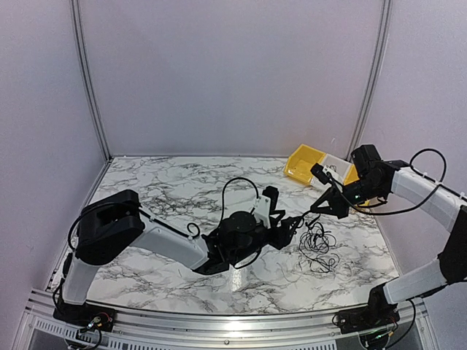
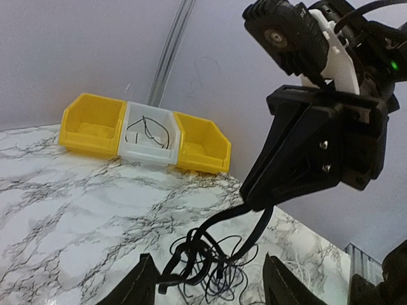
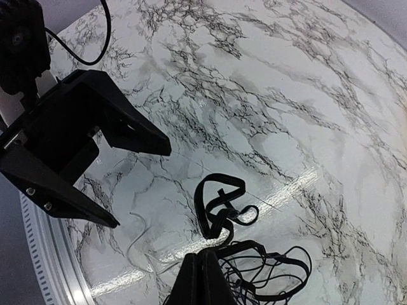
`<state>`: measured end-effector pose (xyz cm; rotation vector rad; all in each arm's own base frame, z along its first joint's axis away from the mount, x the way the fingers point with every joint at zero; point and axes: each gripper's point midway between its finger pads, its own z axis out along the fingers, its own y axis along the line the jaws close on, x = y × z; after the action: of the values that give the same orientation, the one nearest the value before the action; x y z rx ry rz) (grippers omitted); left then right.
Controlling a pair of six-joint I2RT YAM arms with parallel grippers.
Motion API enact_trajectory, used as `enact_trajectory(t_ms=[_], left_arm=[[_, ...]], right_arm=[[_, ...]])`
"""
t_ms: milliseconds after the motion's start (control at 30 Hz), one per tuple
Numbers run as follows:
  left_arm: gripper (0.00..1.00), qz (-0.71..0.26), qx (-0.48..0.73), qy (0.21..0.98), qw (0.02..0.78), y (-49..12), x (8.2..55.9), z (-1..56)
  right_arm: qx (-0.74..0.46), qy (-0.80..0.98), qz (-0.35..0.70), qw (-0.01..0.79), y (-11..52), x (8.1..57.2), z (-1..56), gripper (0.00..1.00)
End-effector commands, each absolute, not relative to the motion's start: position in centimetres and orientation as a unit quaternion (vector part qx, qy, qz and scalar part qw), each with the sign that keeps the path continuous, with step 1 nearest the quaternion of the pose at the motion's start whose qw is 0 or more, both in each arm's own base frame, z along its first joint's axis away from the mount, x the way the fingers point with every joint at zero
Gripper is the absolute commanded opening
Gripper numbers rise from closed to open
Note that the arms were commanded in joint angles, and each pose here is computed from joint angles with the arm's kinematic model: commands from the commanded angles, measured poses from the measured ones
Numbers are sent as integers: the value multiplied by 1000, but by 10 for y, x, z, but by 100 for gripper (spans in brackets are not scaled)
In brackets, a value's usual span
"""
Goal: Untangle the cables
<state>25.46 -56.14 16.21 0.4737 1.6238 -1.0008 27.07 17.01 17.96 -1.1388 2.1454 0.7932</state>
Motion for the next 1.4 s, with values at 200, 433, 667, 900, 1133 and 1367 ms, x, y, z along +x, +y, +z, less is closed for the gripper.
enact_trajectory(t_ms=[200,433,667,900,1133,1367], left_arm=[[48,-453,205,675,546,-602,264,154],[41,-449,194,682,544,-604,274,148],[37,-446,192,694,532,-615,290,133],[25,-447,181,711,512,-617,301,107],[22,-465,197,713,488,-625,293,87],[21,-463,199,717,482,-624,291,76]], right_arm=[[-447,772,347,290,187,254,198,0],[-455,768,350,282,187,245,200,0],[-472,754,371,265,193,227,201,0],[-500,708,403,292,199,208,250,0],[-532,623,454,349,210,187,345,0],[-550,592,443,387,210,184,393,0]])
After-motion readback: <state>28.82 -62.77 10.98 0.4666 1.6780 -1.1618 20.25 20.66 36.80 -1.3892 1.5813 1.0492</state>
